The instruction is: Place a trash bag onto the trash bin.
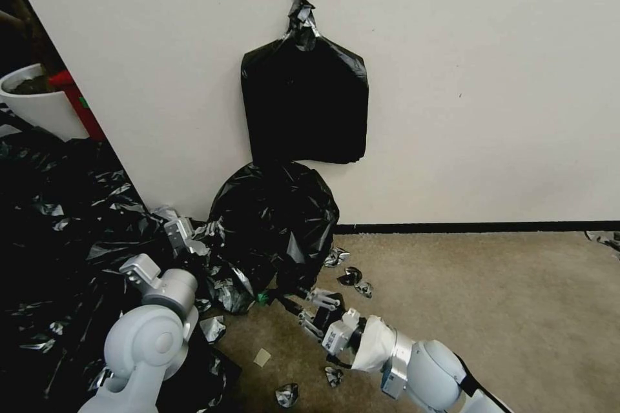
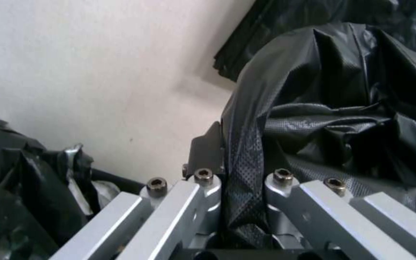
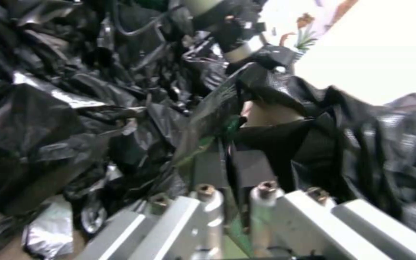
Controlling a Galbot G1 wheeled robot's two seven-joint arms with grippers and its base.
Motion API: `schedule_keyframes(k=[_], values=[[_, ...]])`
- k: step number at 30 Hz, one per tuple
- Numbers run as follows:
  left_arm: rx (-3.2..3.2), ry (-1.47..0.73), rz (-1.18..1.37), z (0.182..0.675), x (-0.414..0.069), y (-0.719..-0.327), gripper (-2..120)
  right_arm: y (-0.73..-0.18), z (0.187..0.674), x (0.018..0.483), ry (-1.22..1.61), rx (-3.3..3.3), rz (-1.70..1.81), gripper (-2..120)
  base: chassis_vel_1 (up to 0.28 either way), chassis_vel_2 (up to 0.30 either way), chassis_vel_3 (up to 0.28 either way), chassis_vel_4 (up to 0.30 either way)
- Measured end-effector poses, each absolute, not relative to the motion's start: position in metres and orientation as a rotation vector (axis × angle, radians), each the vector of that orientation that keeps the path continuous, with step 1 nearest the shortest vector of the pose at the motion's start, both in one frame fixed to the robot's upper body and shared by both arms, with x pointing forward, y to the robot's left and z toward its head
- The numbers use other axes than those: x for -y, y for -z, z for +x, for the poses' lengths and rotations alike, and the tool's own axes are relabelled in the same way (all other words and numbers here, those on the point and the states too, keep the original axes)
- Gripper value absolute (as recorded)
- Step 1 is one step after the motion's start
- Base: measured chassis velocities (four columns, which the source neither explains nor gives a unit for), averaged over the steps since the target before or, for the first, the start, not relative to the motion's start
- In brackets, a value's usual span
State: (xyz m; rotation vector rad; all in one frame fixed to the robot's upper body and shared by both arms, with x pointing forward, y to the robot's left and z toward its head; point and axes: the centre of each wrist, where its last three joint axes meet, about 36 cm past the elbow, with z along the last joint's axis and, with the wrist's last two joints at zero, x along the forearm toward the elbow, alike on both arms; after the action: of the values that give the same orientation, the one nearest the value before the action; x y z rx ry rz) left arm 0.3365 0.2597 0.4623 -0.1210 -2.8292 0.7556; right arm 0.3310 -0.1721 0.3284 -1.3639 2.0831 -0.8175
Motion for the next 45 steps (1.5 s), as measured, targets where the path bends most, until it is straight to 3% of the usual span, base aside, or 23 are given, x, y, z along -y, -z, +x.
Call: schedule_keyframes(k=[15, 25, 33, 45], values=[[2.777, -0.775, -0.162, 0.324, -0.248, -0.463, 6, -0.297, 0.371, 0.152, 0.889, -2.057, -1.560, 0, 0.000, 0.000, 0.000, 0.000], [2.770, -0.763, -0.165, 0.318, -0.248, -0.464, 6, -0.251, 0.408, 0.181, 1.152, -2.176, -1.619, 0, 0.000, 0.000, 0.000, 0.000], [2.794, -0.735, -0.153, 0.325, -0.248, -0.459, 6, -0.252, 0.408, 0.204, 1.103, -2.222, -1.612, 0, 0.000, 0.000, 0.000, 0.000], [2.866, -0.668, -0.117, 0.339, -0.252, -0.443, 6, -0.258, 0.374, 0.257, 0.384, -2.172, -1.941, 41, 0.000, 0.000, 0.000, 0.000]])
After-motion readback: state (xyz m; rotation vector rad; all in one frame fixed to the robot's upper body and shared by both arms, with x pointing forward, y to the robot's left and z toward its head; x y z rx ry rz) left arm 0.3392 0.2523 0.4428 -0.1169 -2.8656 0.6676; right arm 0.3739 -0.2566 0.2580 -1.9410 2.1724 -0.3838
